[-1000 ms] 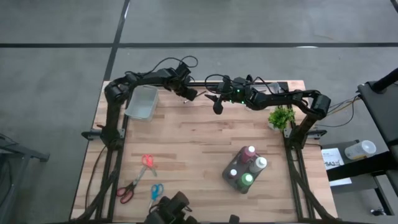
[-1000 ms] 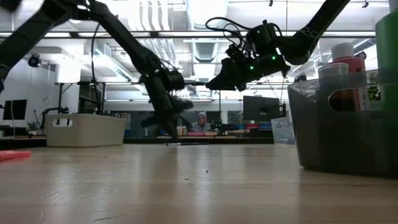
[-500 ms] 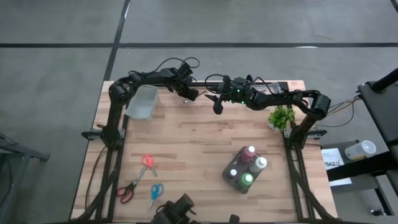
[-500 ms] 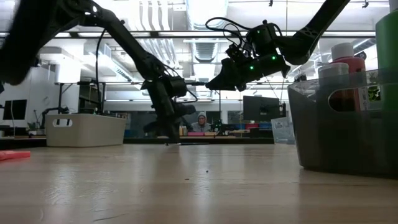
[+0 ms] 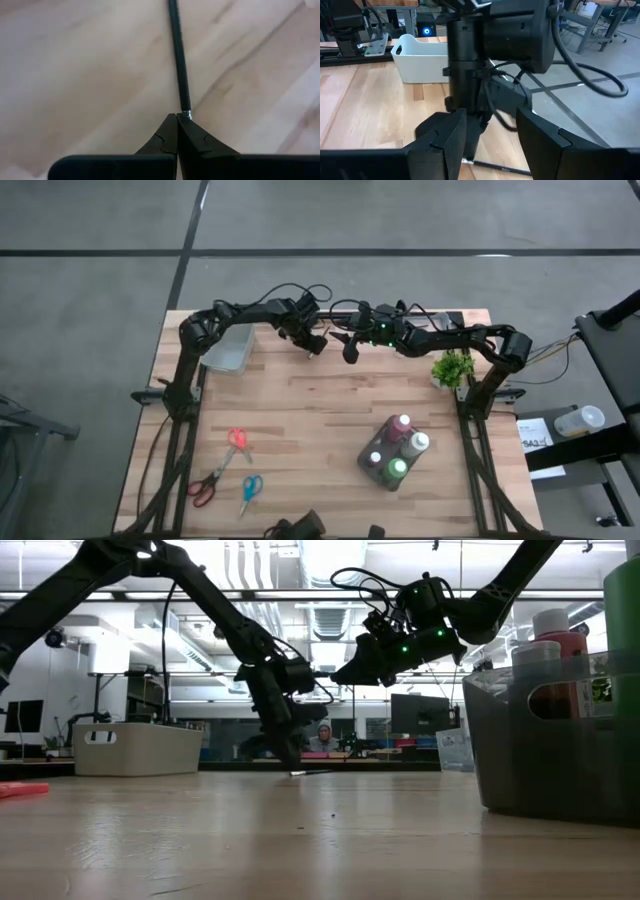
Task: Pick & Place Paint Supplies
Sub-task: Put the paint brush into the transparent bin
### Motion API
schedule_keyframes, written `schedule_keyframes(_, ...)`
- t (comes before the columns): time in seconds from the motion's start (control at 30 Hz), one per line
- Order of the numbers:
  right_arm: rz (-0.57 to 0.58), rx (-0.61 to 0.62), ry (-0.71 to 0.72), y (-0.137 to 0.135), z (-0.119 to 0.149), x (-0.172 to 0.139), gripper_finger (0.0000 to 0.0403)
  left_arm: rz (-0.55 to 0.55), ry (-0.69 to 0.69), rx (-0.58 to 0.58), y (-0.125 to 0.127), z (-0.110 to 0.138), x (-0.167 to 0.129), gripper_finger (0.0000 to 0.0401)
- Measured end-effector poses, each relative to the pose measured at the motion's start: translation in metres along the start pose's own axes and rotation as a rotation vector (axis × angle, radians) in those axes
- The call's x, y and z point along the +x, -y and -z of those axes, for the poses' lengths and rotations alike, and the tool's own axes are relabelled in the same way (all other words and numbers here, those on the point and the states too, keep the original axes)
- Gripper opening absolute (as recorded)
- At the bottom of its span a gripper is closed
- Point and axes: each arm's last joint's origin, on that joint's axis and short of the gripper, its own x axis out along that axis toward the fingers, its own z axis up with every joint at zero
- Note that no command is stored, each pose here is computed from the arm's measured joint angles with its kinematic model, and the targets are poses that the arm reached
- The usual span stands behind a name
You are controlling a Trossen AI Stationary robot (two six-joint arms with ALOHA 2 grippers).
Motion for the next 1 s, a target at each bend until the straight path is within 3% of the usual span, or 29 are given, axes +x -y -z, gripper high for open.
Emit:
schedule_keyframes(0.57, 0.0, 0.0, 0.0, 0.0, 0.0, 0.0, 0.017, 0.071, 0.015, 0.107, 0.047, 0.015, 0.017, 0.0)
schedule_keyframes(1.0, -0.001, 0.011, -0.007, 0.0, 0.001, 0.0, 0.017, 0.06, 0.031, 0.138, 0.048, 0.014, 0.011, 0.0)
